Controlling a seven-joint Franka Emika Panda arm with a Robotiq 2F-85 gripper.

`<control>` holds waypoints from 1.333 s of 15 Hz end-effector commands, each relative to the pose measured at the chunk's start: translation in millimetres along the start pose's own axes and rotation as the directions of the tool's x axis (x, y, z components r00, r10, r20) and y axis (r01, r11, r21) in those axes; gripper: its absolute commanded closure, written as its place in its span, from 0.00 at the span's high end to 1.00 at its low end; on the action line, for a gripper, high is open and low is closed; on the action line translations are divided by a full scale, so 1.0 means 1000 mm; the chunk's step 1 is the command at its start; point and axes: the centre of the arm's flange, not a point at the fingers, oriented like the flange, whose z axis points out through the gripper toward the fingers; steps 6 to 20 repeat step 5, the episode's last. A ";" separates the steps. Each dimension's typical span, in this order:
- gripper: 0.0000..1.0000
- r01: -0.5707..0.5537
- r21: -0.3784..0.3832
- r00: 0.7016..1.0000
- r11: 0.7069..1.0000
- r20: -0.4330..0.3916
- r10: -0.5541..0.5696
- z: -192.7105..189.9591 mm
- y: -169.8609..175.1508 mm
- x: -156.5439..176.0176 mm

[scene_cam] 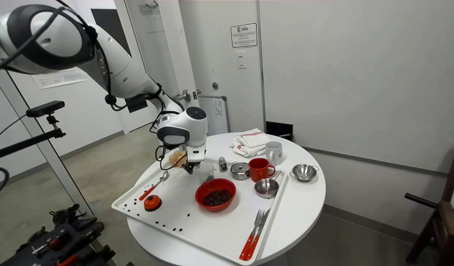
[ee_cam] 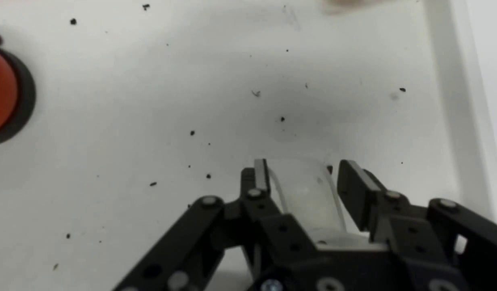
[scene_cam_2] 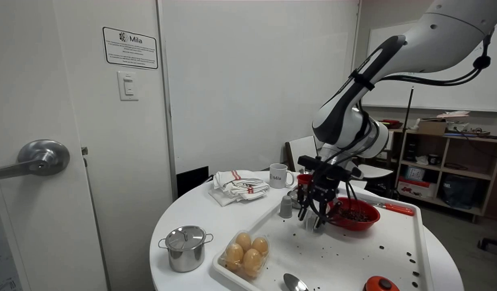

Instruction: Pour some contents from the clear jar into the orange bowl

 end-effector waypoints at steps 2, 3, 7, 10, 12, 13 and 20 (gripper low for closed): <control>0.63 -0.015 -0.013 1.000 1.000 -0.004 0.015 0.003 0.008 0.000; 0.69 -0.022 -0.019 1.000 1.000 -0.005 0.022 0.003 0.012 0.001; 0.80 -0.027 -0.023 1.000 0.999 -0.005 0.027 0.000 0.015 0.000; 0.80 -0.027 -0.023 1.000 0.999 -0.005 0.027 0.000 0.015 0.000; 0.80 -0.027 -0.023 1.000 0.999 -0.005 0.027 0.000 0.015 0.000; 0.80 -0.027 -0.023 1.000 0.999 -0.005 0.027 0.000 0.015 0.000; 0.80 -0.027 -0.023 1.000 0.999 -0.005 0.027 0.000 0.015 0.000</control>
